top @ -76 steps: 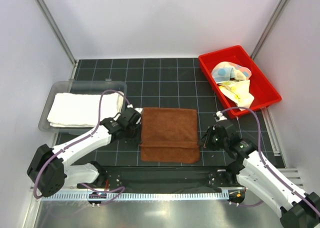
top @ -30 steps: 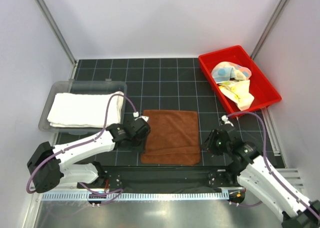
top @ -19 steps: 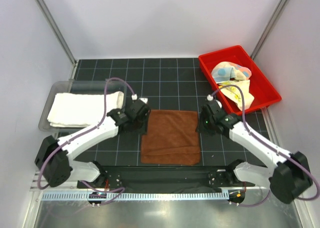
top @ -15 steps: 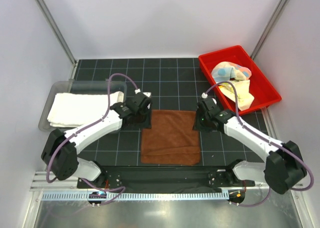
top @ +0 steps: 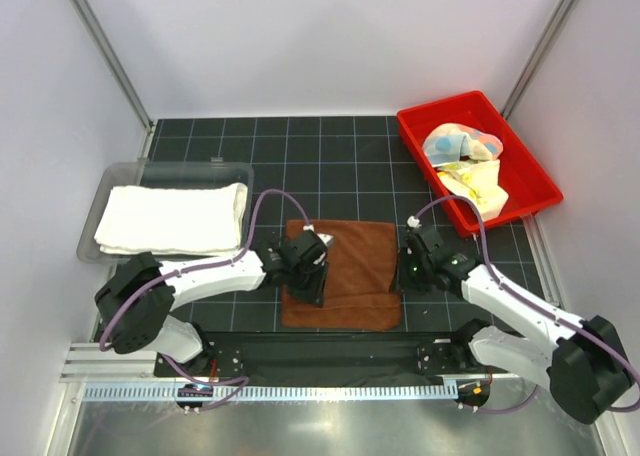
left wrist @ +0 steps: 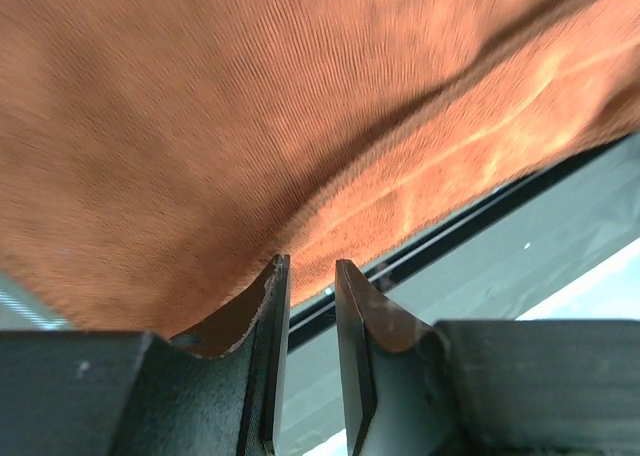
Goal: Fold and stack the towels
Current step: Fold the towel
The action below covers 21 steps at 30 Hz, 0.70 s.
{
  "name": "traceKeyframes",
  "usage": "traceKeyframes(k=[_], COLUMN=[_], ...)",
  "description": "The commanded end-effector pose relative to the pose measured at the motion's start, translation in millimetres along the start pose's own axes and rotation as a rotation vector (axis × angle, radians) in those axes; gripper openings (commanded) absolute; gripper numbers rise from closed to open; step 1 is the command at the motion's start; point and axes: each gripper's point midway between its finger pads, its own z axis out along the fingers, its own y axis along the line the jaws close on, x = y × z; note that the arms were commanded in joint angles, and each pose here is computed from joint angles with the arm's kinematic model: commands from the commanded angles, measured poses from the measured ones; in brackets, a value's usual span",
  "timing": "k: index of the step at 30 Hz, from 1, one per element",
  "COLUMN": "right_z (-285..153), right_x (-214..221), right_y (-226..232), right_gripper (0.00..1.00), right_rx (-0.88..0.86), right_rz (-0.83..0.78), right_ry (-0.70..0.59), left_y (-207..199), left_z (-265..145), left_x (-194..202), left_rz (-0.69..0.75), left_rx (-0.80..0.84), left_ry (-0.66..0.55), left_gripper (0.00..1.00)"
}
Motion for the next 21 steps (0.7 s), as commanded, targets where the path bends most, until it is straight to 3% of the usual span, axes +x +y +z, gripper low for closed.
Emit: traceKeyframes(k=[1,13,16,21], right_z=[-10.3,-30.7,-33.0,-21.3], right_x=[5.0,8.7,-8.0,-33.7], right_y=[11.5,7.5,17.0,21.2], right_gripper=[0.29,0.27,0.28,0.27], right_rx=[-0.061,-0.077,-0.1,-0.027], right_rz=[0.024,0.134,0.13,0.067], right_ry=[-0.009,-0.084,-0.136,-0.152], left_y=[-15.2,-21.5,-22.6,-19.6], left_z=[8.7,-5.1,-17.5,-14.1], left_x=[4.6,19.2,-5.2,-39.8], left_rz=[-0.01,-0.022,-0.01,-0.002], left_rx=[0.041,0.064,0.035,-0.032], left_ry=[-0.021,-0.05,-0.144,-0.175], left_gripper=[0.28,0.27,0.28,0.27])
